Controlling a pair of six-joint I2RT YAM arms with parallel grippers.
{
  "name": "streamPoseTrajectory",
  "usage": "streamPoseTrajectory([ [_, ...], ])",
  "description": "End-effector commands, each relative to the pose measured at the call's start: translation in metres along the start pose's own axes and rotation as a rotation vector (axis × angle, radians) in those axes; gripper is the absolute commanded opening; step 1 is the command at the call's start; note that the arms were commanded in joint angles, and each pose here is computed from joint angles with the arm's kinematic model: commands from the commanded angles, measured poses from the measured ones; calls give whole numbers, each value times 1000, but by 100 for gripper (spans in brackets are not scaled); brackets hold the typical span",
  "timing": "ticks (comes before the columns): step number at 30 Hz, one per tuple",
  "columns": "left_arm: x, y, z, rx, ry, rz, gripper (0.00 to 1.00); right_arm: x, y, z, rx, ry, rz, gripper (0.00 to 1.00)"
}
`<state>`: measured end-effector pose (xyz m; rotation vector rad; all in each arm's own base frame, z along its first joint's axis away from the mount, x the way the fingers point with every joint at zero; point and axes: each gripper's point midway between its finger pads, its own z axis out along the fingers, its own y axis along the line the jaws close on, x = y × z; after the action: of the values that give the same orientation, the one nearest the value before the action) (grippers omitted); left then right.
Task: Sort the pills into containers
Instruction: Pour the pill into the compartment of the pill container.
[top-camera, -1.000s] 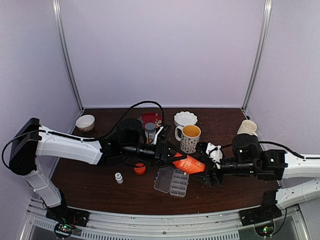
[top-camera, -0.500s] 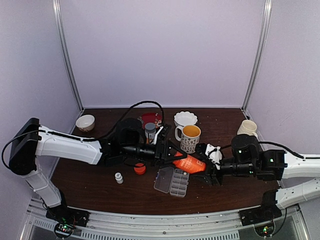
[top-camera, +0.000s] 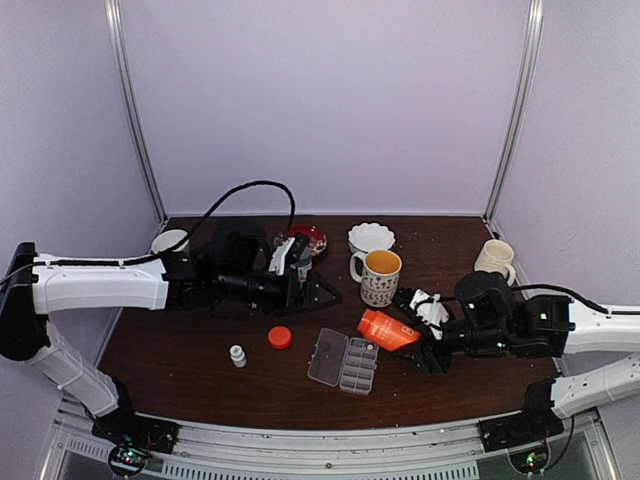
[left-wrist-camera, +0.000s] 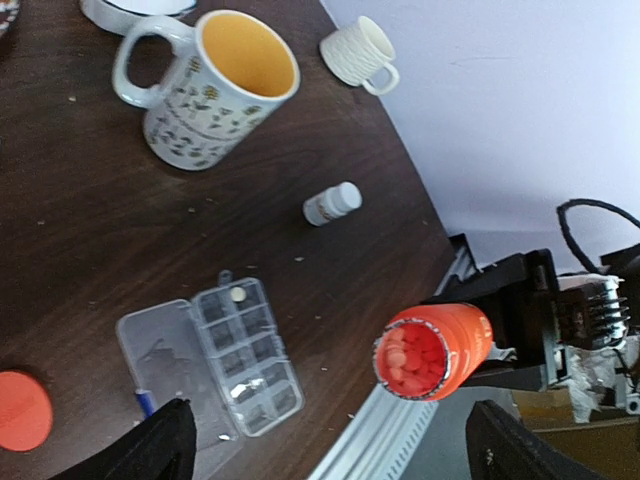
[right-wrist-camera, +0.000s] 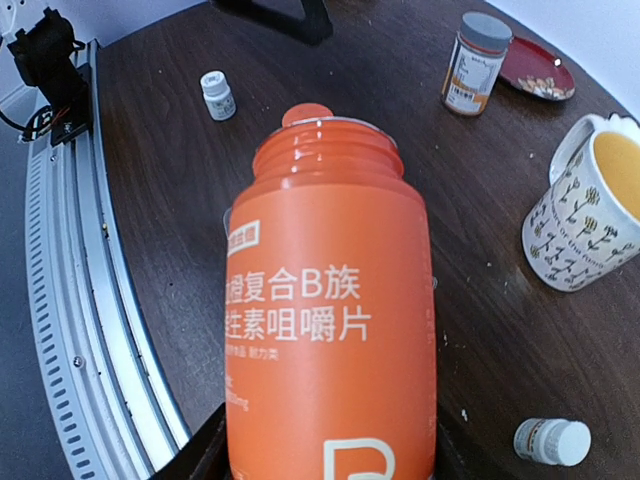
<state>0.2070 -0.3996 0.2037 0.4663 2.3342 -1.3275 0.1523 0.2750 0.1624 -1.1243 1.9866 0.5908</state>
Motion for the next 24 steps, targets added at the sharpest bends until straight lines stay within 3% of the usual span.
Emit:
streamPoseTrajectory([
  [1,-2,53,-10,-223,-30,81,98,5,-7,0,38,71,93,28],
  [3,1,72,-5,-227,-31,71,97,10,-8,2,42,109,104,28],
  [11,16,96,32,-161,39,134,75,33,-20,17,42,236,173,26],
  [24,41,118,58,-138,115,87,70,54,-41,41,51,347,308,24],
])
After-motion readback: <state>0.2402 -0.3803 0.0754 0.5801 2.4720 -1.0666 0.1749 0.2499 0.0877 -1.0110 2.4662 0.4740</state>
